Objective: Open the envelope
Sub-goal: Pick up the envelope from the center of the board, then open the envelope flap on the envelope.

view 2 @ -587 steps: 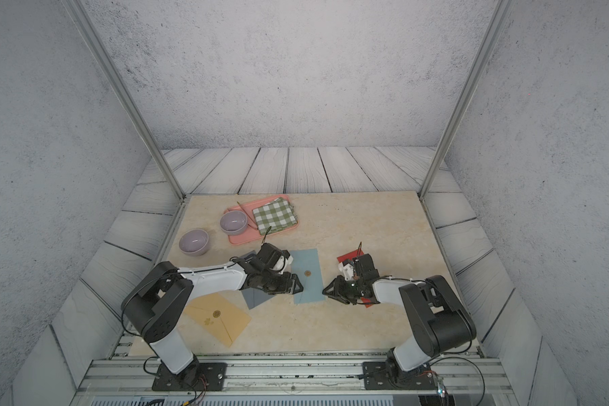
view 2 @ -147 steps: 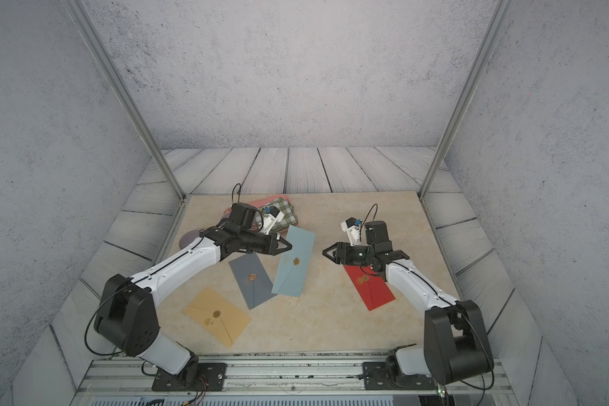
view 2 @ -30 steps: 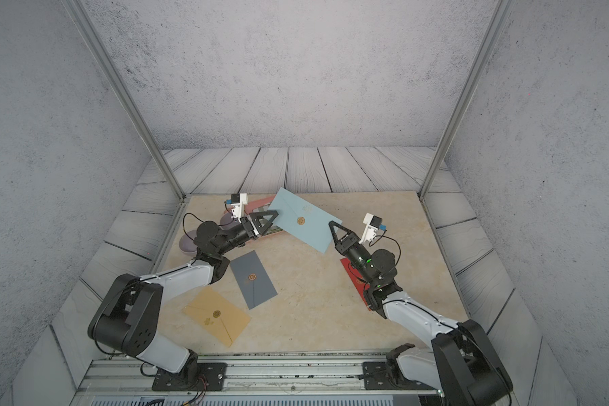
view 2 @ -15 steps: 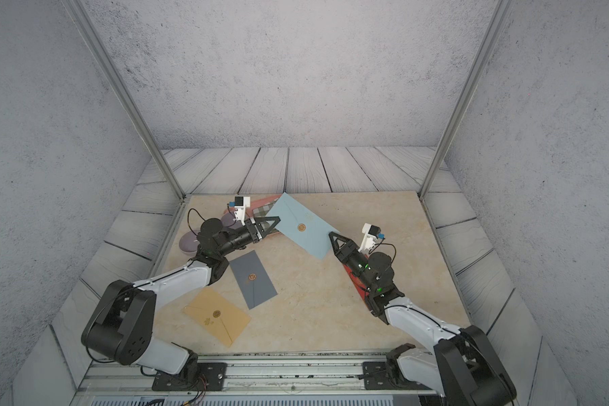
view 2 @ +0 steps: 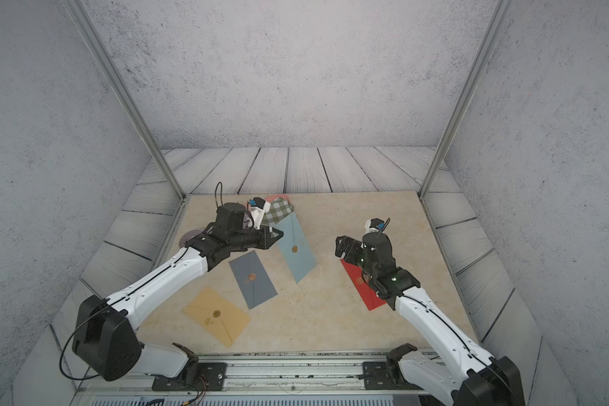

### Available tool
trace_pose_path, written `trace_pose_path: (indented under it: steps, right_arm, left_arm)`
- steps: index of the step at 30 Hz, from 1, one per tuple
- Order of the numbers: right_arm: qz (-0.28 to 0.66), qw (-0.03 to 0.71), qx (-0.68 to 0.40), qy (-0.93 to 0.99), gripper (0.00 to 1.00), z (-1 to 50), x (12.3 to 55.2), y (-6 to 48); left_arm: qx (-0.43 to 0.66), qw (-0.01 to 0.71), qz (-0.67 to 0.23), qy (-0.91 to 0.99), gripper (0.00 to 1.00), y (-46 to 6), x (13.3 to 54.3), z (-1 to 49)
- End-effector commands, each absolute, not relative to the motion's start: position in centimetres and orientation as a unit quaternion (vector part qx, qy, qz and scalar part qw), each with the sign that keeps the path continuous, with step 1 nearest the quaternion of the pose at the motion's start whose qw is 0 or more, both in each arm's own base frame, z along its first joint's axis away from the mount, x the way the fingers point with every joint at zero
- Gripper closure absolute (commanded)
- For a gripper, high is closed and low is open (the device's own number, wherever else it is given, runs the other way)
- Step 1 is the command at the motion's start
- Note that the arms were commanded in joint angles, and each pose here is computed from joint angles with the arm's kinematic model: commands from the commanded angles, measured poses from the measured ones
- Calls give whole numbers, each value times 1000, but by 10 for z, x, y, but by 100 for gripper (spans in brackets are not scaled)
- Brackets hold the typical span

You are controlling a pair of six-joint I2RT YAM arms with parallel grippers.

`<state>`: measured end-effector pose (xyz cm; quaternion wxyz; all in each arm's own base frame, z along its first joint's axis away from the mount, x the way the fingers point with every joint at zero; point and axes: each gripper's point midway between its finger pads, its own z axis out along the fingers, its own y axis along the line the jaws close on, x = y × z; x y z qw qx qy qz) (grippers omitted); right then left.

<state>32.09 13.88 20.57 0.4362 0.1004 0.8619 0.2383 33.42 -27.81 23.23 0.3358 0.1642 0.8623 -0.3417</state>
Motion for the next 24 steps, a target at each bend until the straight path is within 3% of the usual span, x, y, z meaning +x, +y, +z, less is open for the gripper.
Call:
trace_pose_path:
  steps: [1,6,9,24]
  right_arm:
    - [263,373,51,888,1,180,307,159]
    - [343,310,27,886,8,172,305,197]
    - [339,290,29,894,12,166,308,201]
    - [295,309,3,904,21,175,313,221]
  left_arm:
    - [199,295,-222,908,100,-257,321,197]
    - [224,282,-207,910,100,-275,307,195]
    - [239,258,-223,909,100,-289,297,195]
    - [252,266,-235,900,100,-321,289,217]
